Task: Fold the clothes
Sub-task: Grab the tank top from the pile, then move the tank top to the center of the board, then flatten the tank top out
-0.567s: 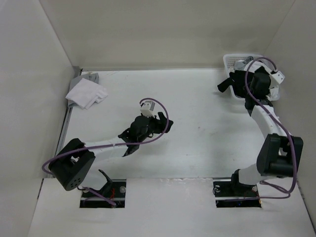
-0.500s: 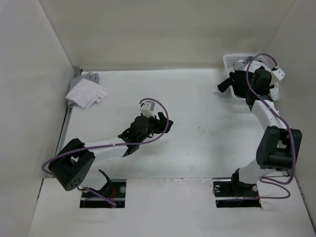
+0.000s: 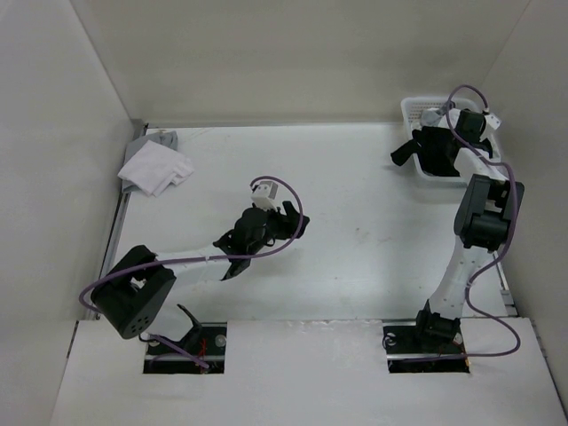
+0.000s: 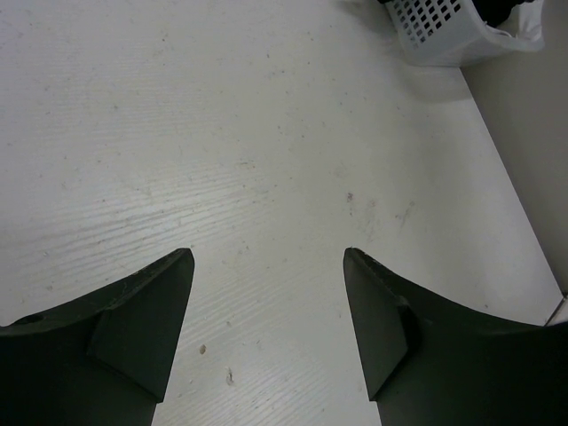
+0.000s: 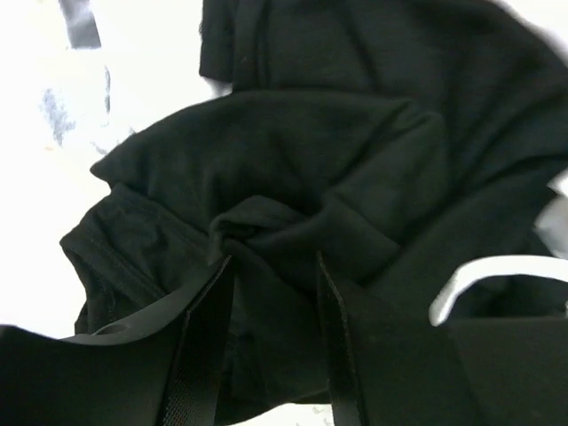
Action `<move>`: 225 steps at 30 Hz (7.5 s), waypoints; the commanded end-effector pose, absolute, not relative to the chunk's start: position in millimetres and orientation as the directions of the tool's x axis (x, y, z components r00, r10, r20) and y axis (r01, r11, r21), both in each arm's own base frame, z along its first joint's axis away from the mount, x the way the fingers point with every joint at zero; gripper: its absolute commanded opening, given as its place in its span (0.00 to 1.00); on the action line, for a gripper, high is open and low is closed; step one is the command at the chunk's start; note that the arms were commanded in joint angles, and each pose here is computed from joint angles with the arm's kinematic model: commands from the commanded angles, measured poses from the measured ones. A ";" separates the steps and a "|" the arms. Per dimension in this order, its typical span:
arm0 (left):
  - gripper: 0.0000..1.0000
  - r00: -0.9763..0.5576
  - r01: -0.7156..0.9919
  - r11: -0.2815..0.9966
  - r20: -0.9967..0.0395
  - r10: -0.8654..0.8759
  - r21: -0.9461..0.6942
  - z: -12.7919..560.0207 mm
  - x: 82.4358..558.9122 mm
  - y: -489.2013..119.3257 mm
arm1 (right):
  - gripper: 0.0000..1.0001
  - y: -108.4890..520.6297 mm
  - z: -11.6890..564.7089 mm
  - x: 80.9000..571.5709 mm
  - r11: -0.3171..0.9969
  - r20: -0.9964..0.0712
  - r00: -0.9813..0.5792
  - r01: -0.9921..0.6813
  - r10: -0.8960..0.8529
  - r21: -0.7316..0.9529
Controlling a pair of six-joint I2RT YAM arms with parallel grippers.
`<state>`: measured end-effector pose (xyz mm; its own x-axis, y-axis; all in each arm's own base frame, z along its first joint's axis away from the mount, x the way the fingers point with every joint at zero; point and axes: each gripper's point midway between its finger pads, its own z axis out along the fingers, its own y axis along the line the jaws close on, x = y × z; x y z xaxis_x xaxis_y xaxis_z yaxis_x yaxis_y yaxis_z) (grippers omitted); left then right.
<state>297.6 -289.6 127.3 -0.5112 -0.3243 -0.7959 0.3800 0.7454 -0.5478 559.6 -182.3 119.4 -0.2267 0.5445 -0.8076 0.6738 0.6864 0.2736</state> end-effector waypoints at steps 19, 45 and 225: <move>0.67 -0.496 0.409 0.688 -0.779 -0.384 -0.600 141.6 301.5 -297.8 | 0.00 -71.5 431.3 497.6 0.812 -0.827 0.304 0.215 0.472 0.542; 0.68 -0.470 0.070 0.688 -0.632 -0.616 -0.723 139.7 302.6 -166.9 | 0.00 324.5 266.6 263.5 0.575 -0.778 -0.456 -0.526 0.432 0.627; 0.04 -0.347 -0.387 0.795 -0.725 -0.595 -0.467 89.4 318.0 -43.0 | 0.47 229.2 59.2 329.3 0.897 -0.687 -0.621 0.057 0.376 0.439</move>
<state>324.7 -36.6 93.8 -0.3284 -0.6001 -0.7294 -0.4100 0.7863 -0.4623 310.7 228.1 47.6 -0.6593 0.3349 -0.6732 0.0122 0.9000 0.4357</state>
